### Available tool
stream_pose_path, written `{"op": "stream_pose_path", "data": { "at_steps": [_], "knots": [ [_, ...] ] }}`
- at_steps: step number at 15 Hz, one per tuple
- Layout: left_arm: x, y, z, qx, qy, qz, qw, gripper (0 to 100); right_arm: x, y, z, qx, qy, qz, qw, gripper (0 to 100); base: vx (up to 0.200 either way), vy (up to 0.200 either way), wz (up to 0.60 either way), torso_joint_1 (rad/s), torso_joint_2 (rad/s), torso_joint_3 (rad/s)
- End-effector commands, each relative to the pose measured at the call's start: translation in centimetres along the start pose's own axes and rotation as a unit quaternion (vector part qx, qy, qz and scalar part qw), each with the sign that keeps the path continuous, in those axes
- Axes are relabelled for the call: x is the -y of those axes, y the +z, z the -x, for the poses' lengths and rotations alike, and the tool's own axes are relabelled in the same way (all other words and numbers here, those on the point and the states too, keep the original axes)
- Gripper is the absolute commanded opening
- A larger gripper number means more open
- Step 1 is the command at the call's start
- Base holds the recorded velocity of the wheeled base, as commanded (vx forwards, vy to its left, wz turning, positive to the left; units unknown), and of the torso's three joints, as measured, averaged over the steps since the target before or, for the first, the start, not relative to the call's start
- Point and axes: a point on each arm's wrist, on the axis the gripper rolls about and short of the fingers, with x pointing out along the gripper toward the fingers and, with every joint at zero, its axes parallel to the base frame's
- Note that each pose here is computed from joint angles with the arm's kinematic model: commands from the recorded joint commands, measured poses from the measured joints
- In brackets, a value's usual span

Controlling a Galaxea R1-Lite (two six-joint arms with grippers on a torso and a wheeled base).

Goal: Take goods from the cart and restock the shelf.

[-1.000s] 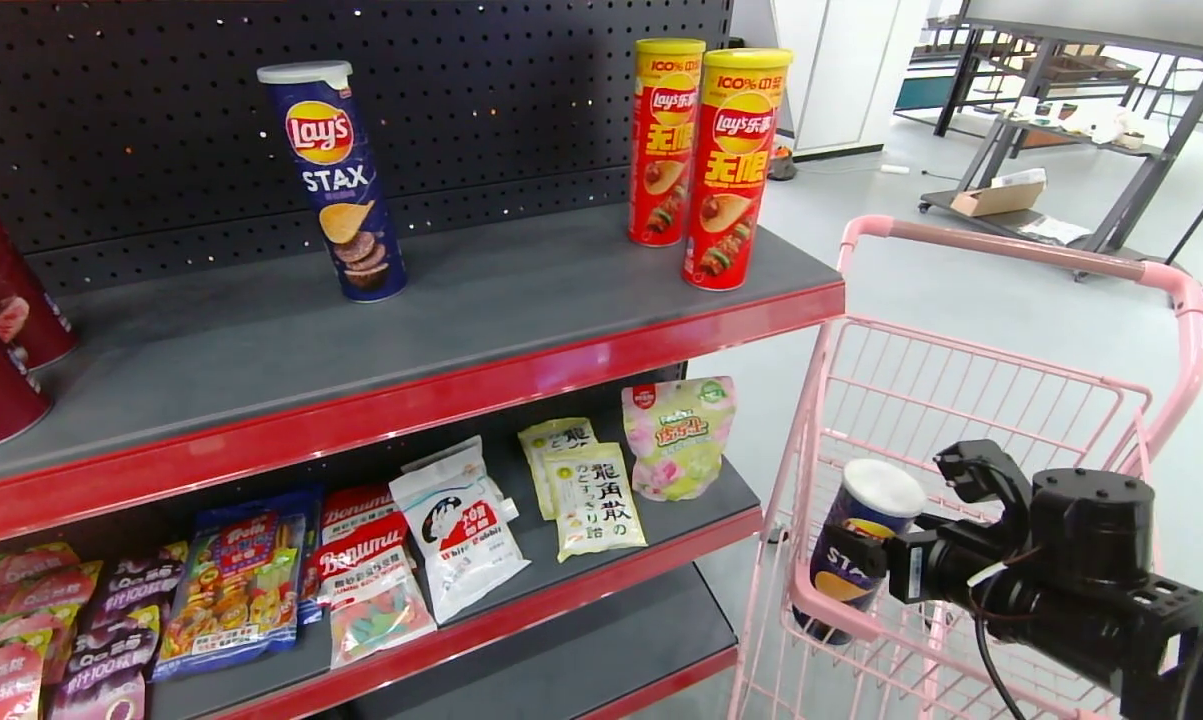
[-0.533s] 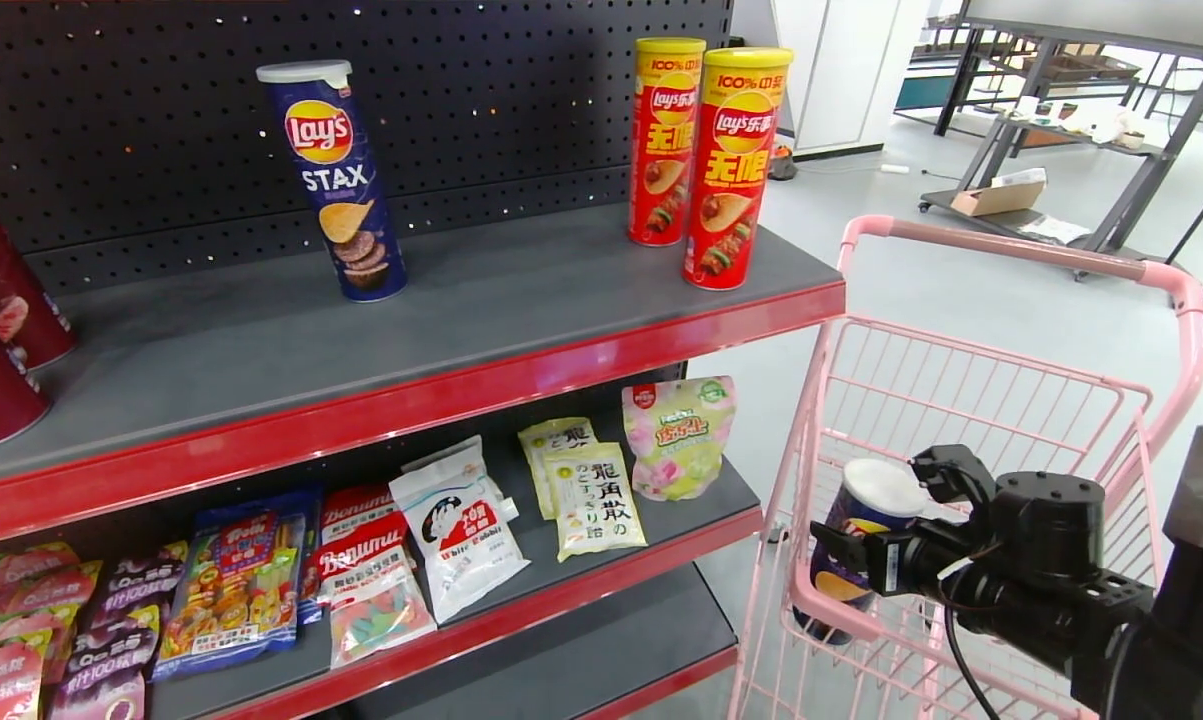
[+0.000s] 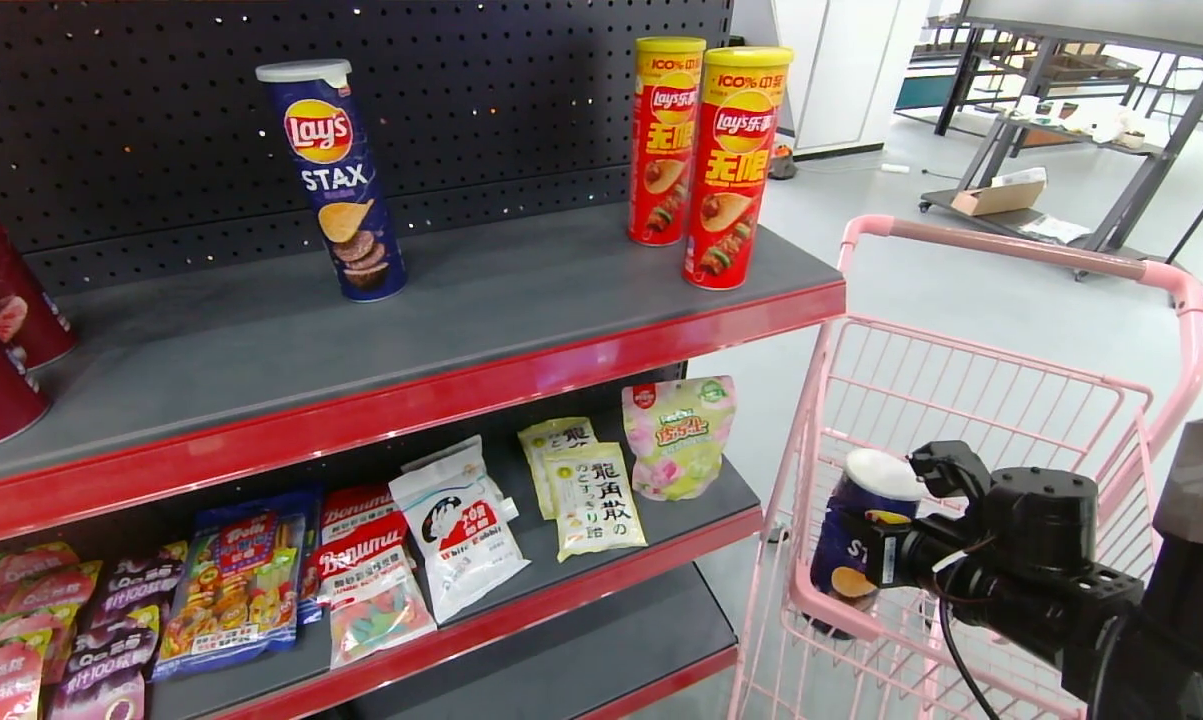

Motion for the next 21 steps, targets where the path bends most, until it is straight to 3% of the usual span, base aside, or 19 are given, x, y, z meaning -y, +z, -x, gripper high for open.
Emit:
{"op": "stream_pose_path", "data": {
  "at_steps": [1,4,6,7,8,10,11,14,15,21],
  "knots": [
    [0.0,0.0,0.0,-0.001,0.000,0.000,1.0000,100,-0.1,0.4,0.5,0.009,-0.004,0.001,1.000,0,0.000,0.000,0.00,0.000,0.00,0.000],
    [0.0,0.0,0.0,0.000,0.000,0.000,1.0000,100,-0.2,3.0,2.3,0.070,-0.039,0.005,0.997,0,0.000,0.000,0.00,0.000,0.00,0.000],
    [0.0,0.0,0.0,0.000,0.000,0.000,1.0000,100,-0.2,7.4,5.1,0.130,-0.052,0.056,0.989,0,0.000,0.000,0.00,0.000,0.00,0.000],
    [0.0,0.0,0.0,-0.001,0.000,0.000,1.0000,100,-0.2,8.7,5.9,0.139,-0.055,0.063,0.987,0,0.000,0.000,0.00,0.000,0.00,0.000],
    [0.0,0.0,0.0,-0.001,0.000,0.000,1.0000,100,-0.5,12.2,8.3,0.141,-0.058,0.072,0.986,0,0.000,0.000,0.00,0.000,0.00,0.000],
    [0.0,0.0,0.0,-0.002,0.001,0.001,1.0000,100,-0.9,16.2,12.5,0.128,-0.060,0.073,0.987,0,0.000,0.000,0.00,0.000,0.00,0.000],
    [0.0,0.0,0.0,-0.001,0.001,0.001,1.0000,100,-1.1,18.0,16.7,0.108,-0.061,0.073,0.990,0,0.000,0.000,0.00,0.000,0.00,0.000],
    [0.0,0.0,0.0,-0.001,0.000,0.001,1.0000,100,-1.1,16.8,23.5,0.086,-0.063,0.074,0.991,0,0.000,0.000,0.00,0.000,0.00,0.000],
    [0.0,0.0,0.0,-0.001,0.000,0.001,1.0000,100,-0.7,14.8,25.7,0.087,-0.072,0.071,0.991,0,0.000,0.000,0.00,0.000,0.00,0.000],
    [0.0,0.0,0.0,-0.001,0.000,0.001,1.0000,100,-0.2,8.3,28.6,0.094,-0.082,0.073,0.989,0,0.000,0.000,0.00,0.021,-0.06,-0.041]
  ]
}}
